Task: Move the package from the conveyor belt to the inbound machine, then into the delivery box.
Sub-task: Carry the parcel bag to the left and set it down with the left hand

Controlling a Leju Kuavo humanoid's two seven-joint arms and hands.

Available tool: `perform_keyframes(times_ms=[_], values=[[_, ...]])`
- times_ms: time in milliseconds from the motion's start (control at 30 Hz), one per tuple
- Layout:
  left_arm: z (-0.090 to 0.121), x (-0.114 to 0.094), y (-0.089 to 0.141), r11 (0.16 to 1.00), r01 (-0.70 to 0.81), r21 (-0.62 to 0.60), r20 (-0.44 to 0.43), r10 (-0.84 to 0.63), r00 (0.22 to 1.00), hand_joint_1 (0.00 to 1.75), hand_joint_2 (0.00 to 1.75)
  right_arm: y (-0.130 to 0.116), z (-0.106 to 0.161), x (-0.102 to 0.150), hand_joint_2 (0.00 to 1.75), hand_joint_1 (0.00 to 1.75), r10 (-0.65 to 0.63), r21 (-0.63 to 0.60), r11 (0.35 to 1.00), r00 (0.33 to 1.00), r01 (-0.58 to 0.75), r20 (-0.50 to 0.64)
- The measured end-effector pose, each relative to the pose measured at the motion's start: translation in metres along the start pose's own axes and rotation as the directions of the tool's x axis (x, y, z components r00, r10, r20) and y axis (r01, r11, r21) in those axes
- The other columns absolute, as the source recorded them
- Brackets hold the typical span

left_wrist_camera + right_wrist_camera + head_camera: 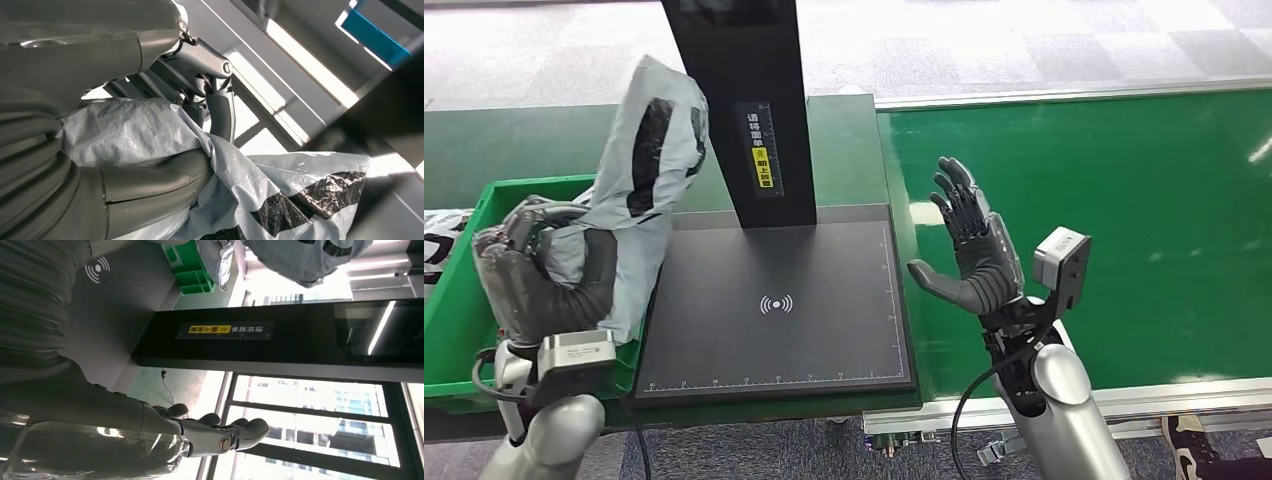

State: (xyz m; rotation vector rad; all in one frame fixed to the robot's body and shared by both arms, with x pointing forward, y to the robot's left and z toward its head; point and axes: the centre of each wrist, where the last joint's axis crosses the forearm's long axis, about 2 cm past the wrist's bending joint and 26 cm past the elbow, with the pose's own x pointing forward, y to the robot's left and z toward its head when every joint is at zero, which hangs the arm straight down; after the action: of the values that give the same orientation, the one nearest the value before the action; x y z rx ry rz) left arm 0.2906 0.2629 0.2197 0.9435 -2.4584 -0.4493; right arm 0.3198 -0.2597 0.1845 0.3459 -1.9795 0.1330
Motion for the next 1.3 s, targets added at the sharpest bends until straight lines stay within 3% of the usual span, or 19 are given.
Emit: perform_keyframes(times_ms=[333,633,933,1300], values=[[0.005,-0.043,0.049,0.977,0.073,0.199,-0.135,-0.046,0.990,1.75,1.75,-0.002,0.027,0.006,1.75,0.00,0.009,-0.047,0.999,1.000,-0.009,0.005],[0.005,-0.073,0.089,0.939,0.172,0.297,-0.256,-0.095,0.962,1.75,1.75,-0.002,0.033,0.011,1.75,0.00,0.020,-0.066,0.998,1.000,-0.019,0.015],[0.017,-0.101,0.114,0.910,0.300,0.285,-0.400,-0.171,0.900,1.75,1.75,-0.001,0.034,0.013,1.75,0.00,0.028,-0.048,0.998,1.000,-0.028,0.004],[0.051,-0.135,0.120,0.902,0.388,0.187,-0.563,-0.226,0.795,1.75,1.75,0.001,0.043,0.013,1.75,0.00,0.036,-0.044,0.998,0.999,-0.036,-0.004]])
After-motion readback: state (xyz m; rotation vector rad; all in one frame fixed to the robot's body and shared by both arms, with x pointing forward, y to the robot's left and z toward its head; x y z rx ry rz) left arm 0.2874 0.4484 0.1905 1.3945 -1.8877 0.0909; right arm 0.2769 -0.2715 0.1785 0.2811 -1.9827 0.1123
